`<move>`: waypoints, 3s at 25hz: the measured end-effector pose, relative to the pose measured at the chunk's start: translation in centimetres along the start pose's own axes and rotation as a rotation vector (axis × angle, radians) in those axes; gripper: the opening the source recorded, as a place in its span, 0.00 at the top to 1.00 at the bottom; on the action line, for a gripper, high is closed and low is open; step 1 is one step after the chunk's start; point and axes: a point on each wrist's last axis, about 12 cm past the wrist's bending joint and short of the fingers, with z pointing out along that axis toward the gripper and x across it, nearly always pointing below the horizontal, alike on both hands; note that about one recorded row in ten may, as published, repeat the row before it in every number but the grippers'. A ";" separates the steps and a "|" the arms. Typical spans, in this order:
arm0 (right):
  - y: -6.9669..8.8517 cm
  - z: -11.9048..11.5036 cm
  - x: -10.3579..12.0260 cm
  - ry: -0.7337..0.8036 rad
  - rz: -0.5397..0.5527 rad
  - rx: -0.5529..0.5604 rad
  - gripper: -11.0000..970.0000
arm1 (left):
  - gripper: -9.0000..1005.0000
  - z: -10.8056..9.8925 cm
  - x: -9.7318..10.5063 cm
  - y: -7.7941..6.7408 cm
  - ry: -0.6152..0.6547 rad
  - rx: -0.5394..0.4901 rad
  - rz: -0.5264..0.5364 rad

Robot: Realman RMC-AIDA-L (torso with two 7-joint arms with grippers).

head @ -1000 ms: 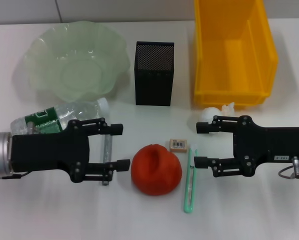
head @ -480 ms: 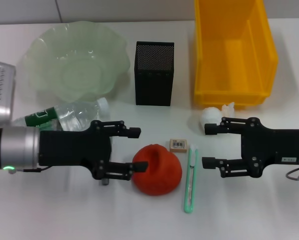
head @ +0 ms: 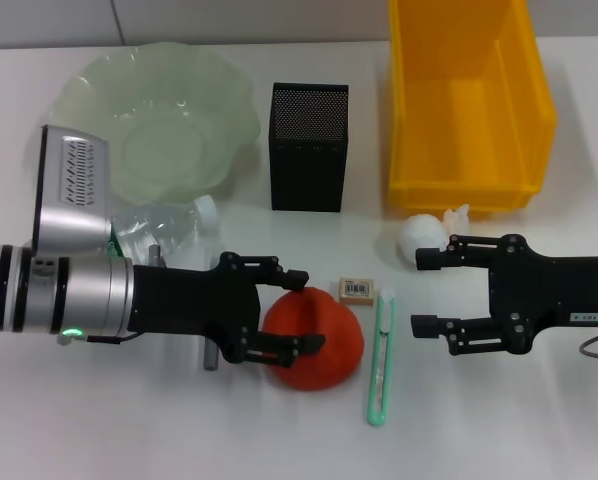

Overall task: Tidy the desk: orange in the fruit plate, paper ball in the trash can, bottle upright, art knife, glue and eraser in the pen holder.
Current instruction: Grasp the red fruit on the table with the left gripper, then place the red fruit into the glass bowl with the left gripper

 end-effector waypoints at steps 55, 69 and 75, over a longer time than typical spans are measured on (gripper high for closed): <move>0.3 -0.3 0.2 0.001 0.008 -0.010 0.20 | 0.93 -5.2 0.2 3.2 -0.563 -0.677 -0.103; 0.6 -0.2 0.1 -0.018 0.013 -0.025 0.20 | 0.74 -4.3 1.3 5.4 -0.443 -0.891 -0.127; 0.6 -0.1 0.1 -0.023 0.014 -0.027 0.20 | 0.54 -4.5 0.8 4.2 -0.536 -0.782 -0.141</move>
